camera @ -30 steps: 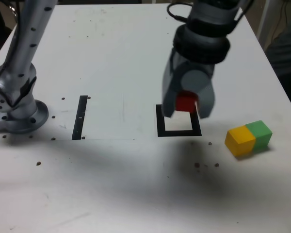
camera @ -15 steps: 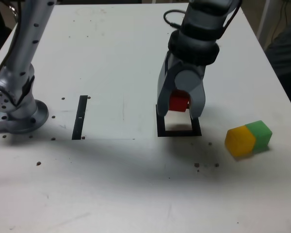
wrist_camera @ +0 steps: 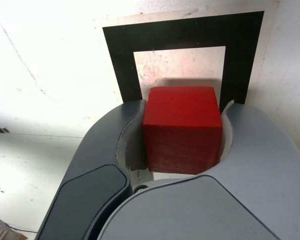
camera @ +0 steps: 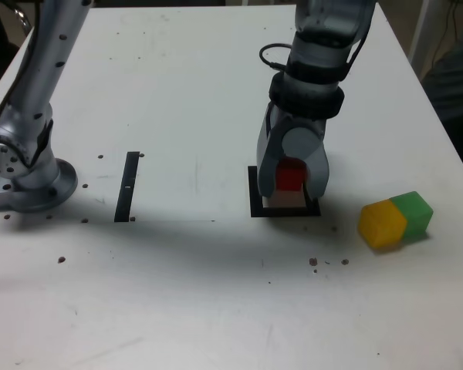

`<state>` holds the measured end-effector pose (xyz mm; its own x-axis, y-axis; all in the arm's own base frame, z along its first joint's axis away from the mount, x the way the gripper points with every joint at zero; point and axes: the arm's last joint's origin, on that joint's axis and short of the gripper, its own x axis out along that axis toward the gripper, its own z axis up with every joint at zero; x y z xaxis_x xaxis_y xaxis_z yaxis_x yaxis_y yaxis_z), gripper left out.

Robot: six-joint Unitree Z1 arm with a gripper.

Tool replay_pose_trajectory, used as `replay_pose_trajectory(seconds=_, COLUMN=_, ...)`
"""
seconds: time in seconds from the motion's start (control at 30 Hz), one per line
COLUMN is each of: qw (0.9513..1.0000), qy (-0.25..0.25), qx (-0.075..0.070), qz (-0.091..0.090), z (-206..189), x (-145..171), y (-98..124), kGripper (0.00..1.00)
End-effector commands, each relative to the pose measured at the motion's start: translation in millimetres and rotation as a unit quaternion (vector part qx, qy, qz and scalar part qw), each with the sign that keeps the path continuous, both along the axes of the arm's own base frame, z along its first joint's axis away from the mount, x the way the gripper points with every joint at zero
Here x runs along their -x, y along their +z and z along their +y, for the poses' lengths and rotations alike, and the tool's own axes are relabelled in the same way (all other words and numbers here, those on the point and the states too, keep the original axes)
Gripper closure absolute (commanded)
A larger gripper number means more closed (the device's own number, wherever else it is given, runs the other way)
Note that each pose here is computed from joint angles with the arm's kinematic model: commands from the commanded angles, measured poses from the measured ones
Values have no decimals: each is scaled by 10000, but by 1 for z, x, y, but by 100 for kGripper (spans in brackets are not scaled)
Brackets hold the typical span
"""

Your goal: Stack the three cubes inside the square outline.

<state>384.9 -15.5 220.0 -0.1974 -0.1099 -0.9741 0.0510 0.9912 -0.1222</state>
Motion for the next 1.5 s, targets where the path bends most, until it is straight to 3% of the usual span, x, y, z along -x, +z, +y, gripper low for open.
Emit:
replay_pose_trajectory(seconds=0.0, qw=10000, qy=23, qx=20, qz=19, z=2, x=-1, y=-5, kGripper=67)
replay_pose_trajectory(seconds=0.23, qw=10000, qy=48, qx=45, qz=32, z=5, x=0, y=-10, kGripper=65)
replay_pose_trajectory(seconds=0.3, qw=10000, qy=37, qx=86, qz=6, z=6, x=0, y=-13, kGripper=52)
replay_pose_trajectory(seconds=0.4, qw=9998, qy=26, qx=199, qz=-34, z=8, x=2, y=-19, kGripper=18)
replay_pose_trajectory(seconds=0.47, qw=9996, qy=40, qx=260, qz=-44, z=9, x=3, y=-22, kGripper=4)
replay_pose_trajectory(seconds=0.8, qw=9994, qy=66, qx=268, qz=-209, z=11, x=12, y=-17, kGripper=0)
replay_pose_trajectory(seconds=0.97, qw=9993, qy=31, qx=36, qz=-381, z=13, x=22, y=-6, kGripper=0)
replay_pose_trajectory(seconds=1.13, qw=9975, qy=-84, qx=-233, qz=-663, z=10, x=31, y=13, kGripper=0)
replay_pose_trajectory(seconds=1.47, qw=9894, qy=-559, qx=-844, qz=-1038, z=-4, x=34, y=44, kGripper=0)
